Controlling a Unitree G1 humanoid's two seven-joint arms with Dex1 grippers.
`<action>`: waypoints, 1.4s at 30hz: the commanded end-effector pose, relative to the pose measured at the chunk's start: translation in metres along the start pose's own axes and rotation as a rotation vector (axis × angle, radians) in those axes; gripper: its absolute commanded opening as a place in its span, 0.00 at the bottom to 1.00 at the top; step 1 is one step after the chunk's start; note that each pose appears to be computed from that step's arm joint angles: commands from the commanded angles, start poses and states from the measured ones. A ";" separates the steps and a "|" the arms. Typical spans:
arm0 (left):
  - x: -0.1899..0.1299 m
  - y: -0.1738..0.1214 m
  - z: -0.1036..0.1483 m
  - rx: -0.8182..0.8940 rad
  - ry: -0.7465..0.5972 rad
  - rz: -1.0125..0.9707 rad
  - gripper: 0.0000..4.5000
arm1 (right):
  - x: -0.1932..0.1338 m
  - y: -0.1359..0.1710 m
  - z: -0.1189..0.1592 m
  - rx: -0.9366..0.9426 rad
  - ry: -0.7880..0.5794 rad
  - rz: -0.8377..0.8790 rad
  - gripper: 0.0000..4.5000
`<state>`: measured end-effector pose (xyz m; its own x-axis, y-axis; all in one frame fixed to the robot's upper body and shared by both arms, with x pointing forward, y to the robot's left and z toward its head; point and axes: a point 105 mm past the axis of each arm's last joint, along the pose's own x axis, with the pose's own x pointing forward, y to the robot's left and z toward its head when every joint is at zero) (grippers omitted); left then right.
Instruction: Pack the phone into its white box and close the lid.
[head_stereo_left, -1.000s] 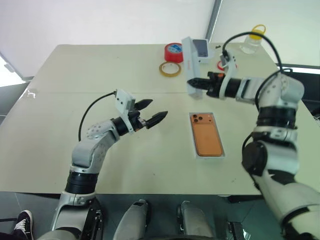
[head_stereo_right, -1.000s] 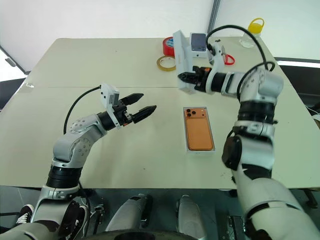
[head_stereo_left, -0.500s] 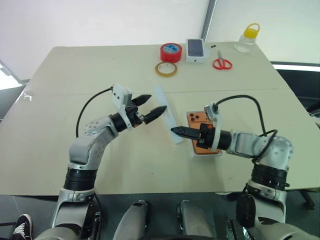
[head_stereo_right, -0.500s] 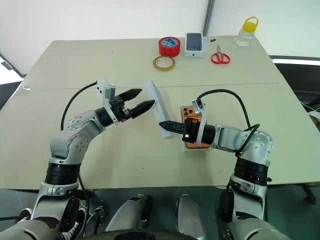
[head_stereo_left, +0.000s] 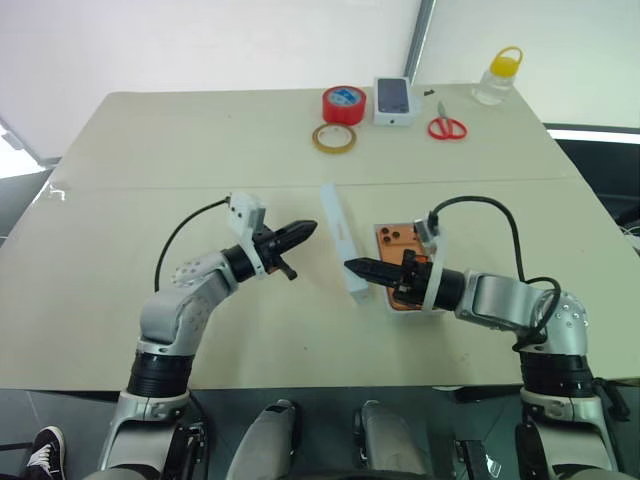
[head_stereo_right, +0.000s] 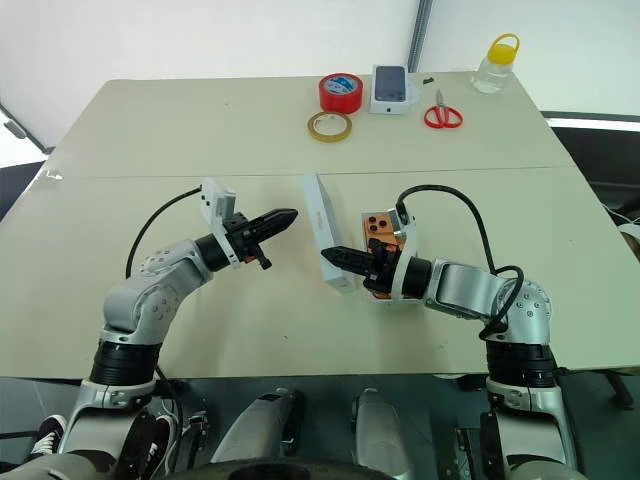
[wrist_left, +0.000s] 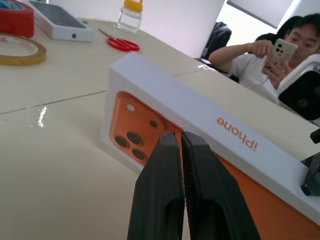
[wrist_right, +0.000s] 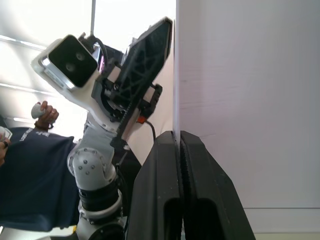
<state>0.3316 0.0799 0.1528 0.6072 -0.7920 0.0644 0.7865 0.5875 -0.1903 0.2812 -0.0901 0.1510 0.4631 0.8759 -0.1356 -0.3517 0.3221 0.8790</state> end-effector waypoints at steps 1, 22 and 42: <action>0.012 -0.014 0.002 0.017 -0.037 -0.028 0.01 | -0.004 0.009 0.007 -0.016 -0.026 0.022 0.00; 0.058 -0.034 -0.014 -0.014 -0.035 -0.118 0.00 | -0.058 -0.008 0.044 -0.244 -0.004 -0.147 0.77; 0.071 -0.029 -0.010 -0.021 -0.047 -0.107 0.00 | -0.082 -0.063 0.129 -1.193 -0.085 -0.674 0.00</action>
<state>0.3482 -0.0022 0.1371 0.5069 -0.8581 0.0826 0.8488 0.4801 -0.2214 0.3642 -0.2195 0.1539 0.8094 0.4652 -0.3585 -0.5459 0.8210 -0.1672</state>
